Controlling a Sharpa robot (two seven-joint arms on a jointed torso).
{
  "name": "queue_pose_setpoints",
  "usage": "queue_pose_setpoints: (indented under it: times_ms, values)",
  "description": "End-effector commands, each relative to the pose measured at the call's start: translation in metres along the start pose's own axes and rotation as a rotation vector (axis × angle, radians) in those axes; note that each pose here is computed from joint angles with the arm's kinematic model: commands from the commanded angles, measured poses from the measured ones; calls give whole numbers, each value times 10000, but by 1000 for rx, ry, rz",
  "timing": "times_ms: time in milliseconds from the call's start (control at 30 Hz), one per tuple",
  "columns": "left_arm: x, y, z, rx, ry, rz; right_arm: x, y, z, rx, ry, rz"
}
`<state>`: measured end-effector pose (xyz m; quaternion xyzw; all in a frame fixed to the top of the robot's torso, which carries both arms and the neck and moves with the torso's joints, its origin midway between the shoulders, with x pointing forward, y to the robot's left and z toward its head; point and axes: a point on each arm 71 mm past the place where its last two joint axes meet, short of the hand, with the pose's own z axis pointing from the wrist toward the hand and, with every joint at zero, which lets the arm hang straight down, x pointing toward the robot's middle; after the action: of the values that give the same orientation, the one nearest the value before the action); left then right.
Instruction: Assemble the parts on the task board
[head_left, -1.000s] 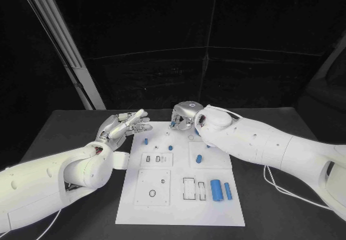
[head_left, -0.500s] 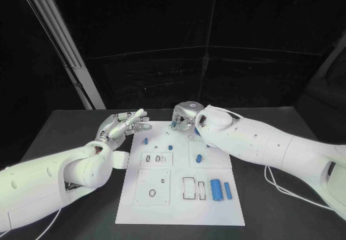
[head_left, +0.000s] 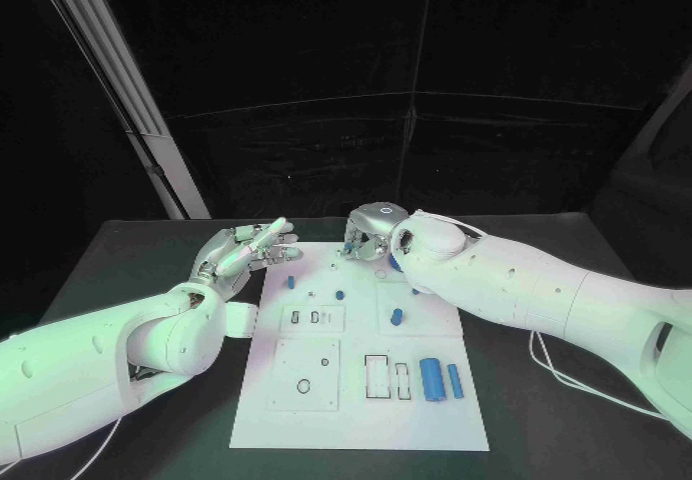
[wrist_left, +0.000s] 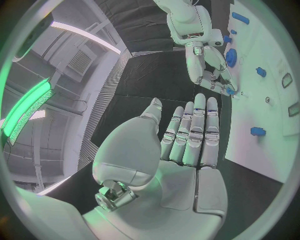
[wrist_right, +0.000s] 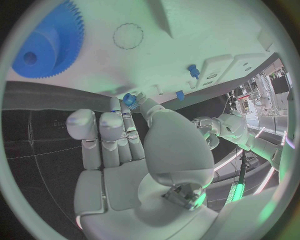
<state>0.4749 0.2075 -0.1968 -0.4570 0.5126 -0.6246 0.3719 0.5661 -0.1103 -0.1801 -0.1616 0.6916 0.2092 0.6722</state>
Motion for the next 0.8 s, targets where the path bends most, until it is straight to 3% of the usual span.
queue_pose_setpoints:
  times_ms: [33,500,800]
  values:
    - [15,-13,6,6,11,0,-5,33,11,-14,11,-7]
    - [15,-13,3,4,12,-1,2,66,29,-14,19,-6]
    - [13,-12,3,3,12,-1,-18,93,35,-25,-10,-2]
